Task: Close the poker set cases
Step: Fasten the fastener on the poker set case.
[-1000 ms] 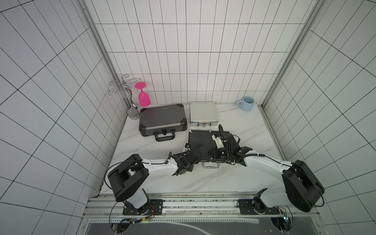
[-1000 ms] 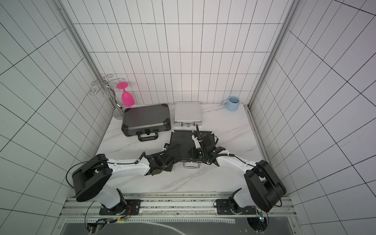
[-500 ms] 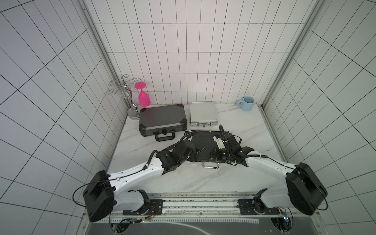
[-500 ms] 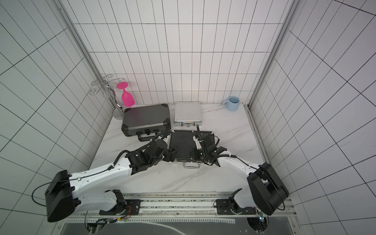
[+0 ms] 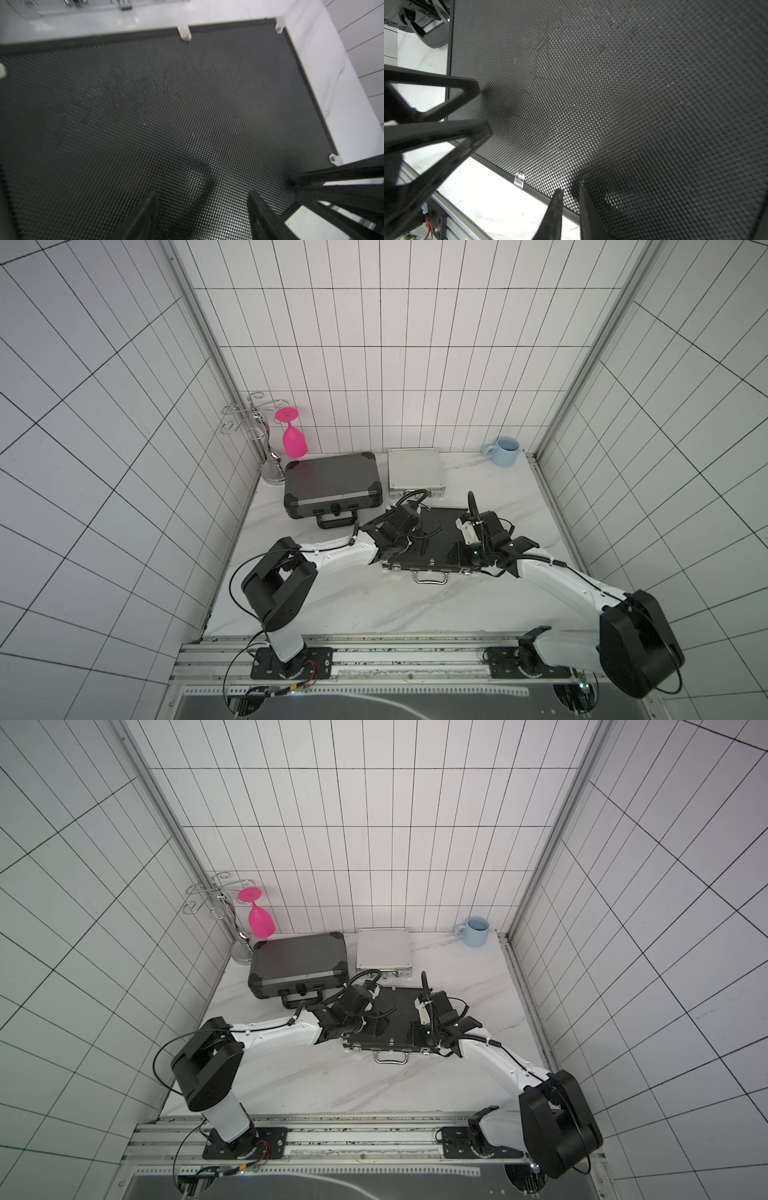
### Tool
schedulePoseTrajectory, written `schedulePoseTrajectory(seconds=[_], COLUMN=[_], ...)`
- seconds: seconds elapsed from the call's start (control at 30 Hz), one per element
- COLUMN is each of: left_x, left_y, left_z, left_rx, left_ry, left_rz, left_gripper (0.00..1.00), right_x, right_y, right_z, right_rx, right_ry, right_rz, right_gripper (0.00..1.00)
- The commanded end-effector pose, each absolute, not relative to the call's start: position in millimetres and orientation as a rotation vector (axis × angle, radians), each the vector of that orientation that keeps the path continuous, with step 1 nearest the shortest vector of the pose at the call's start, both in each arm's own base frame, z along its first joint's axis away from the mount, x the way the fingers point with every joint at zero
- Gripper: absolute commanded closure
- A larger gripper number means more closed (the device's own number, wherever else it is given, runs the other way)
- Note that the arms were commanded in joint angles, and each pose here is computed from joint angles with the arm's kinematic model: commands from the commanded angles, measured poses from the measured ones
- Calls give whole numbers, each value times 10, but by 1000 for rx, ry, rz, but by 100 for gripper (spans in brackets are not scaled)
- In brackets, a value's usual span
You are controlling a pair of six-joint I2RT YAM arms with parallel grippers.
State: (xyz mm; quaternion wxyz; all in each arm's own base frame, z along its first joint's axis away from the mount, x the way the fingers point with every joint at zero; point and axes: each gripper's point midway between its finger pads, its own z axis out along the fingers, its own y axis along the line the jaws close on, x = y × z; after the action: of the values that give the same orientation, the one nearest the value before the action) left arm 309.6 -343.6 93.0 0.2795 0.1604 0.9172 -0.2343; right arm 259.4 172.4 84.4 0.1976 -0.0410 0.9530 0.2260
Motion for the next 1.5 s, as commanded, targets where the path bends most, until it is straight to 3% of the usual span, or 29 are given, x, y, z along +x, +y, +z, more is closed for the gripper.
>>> schedulePoseTrajectory(seconds=[0.0, 0.17, 0.37, 1.0, 1.33, 1.47], left_x=[2894, 2654, 2536, 2499, 2531, 2527], left_y=[-3351, -3122, -3004, -3011, -3038, -3023], left_z=[506, 124, -52, 40, 70, 59], left_rx=[492, 495, 489, 500, 516, 521], left_ry=[2576, 2699, 2761, 2745, 2741, 2743], left_rz=[-576, -501, -481, -514, -506, -496], left_gripper=[38, 45, 45, 44, 43, 46], right_x=[2309, 2152, 1956, 1772, 2074, 2152], right_y=[1455, 1309, 1194, 1172, 1215, 1270], right_z=[666, 837, 730, 231, 985, 989], right_rx=[-87, -42, 85, 205, 204, 177], right_ry=[2821, 2828, 2839, 2866, 2702, 2708], right_rz=[488, 437, 439, 381, 398, 396], right_gripper=[81, 81, 81, 81, 81, 82])
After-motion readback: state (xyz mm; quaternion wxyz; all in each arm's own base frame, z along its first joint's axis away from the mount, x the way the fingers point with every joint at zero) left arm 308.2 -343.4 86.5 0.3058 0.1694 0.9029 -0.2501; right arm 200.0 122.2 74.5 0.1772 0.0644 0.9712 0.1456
